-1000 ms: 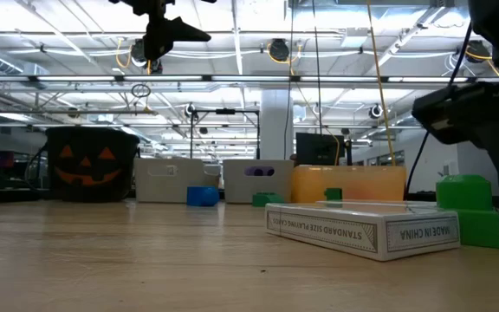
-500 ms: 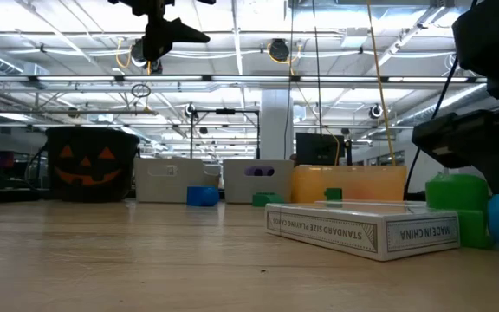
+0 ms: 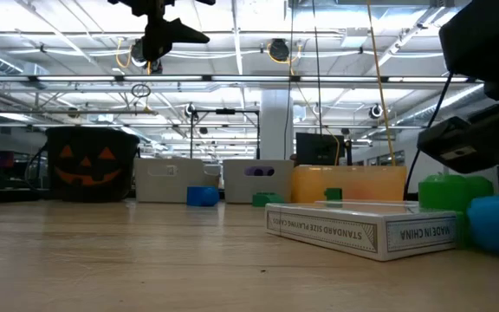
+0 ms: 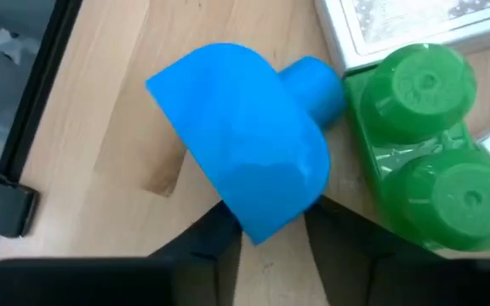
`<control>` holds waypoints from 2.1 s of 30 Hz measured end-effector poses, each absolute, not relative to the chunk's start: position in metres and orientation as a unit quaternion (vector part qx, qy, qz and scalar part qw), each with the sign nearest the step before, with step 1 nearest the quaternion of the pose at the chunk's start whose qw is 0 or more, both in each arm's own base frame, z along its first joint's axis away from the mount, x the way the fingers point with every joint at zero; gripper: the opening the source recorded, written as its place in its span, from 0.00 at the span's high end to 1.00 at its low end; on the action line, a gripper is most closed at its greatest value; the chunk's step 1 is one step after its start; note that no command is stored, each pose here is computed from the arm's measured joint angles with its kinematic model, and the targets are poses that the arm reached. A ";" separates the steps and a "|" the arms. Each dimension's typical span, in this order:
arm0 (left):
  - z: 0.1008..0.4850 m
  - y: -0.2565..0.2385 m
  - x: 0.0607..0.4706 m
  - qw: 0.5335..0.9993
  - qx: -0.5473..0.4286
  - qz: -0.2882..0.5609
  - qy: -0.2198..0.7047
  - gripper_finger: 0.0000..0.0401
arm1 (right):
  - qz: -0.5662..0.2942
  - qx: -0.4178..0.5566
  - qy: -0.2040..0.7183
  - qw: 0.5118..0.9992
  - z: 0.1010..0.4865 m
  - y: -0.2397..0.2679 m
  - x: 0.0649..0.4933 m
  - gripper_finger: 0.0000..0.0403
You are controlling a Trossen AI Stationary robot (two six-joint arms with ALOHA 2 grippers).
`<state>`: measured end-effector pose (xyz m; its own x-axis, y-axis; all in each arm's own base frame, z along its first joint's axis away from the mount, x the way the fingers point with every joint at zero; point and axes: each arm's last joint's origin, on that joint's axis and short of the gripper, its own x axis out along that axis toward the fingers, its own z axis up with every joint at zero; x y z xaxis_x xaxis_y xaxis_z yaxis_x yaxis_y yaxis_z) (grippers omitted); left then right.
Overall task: Pick & Place Toys
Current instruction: Put the bottom blue game piece into the orange bin
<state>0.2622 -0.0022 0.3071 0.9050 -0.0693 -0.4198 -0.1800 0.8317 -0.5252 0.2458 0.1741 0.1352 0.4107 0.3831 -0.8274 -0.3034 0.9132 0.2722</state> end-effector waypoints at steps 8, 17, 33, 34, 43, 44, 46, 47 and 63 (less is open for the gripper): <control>0.307 -0.002 0.262 0.932 -0.289 0.030 0.216 0.36 | 0.192 0.071 0.508 0.837 0.137 0.174 0.245 0.97; 0.307 -0.002 0.262 0.933 -0.286 0.029 0.216 0.36 | 0.203 0.097 0.488 0.844 0.156 0.173 0.243 0.99; 0.309 -0.002 0.263 0.937 -0.281 0.025 0.206 0.36 | 0.125 0.182 0.392 0.893 0.225 0.123 0.237 1.00; 0.309 -0.002 0.263 0.938 -0.280 0.024 0.204 0.36 | 0.113 0.187 0.379 0.899 0.230 0.117 0.237 1.00; 0.310 -0.002 0.264 0.937 -0.285 0.024 0.199 0.36 | 0.007 0.216 0.292 0.932 0.264 0.054 0.233 1.00; 0.311 -0.002 0.264 0.937 -0.287 0.024 0.198 0.36 | -0.002 0.218 0.282 0.934 0.267 0.048 0.232 1.00; 0.311 -0.002 0.264 0.937 -0.288 0.024 0.197 0.36 | -0.024 0.223 0.264 0.938 0.272 0.033 0.230 1.00; 0.311 -0.002 0.264 0.937 -0.289 0.024 0.197 0.36 | -0.035 0.223 0.257 0.940 0.275 0.026 0.229 1.00; 0.314 -0.002 0.265 0.944 -0.278 0.022 0.176 0.36 | -0.251 0.167 0.263 0.916 0.283 -0.085 0.194 1.00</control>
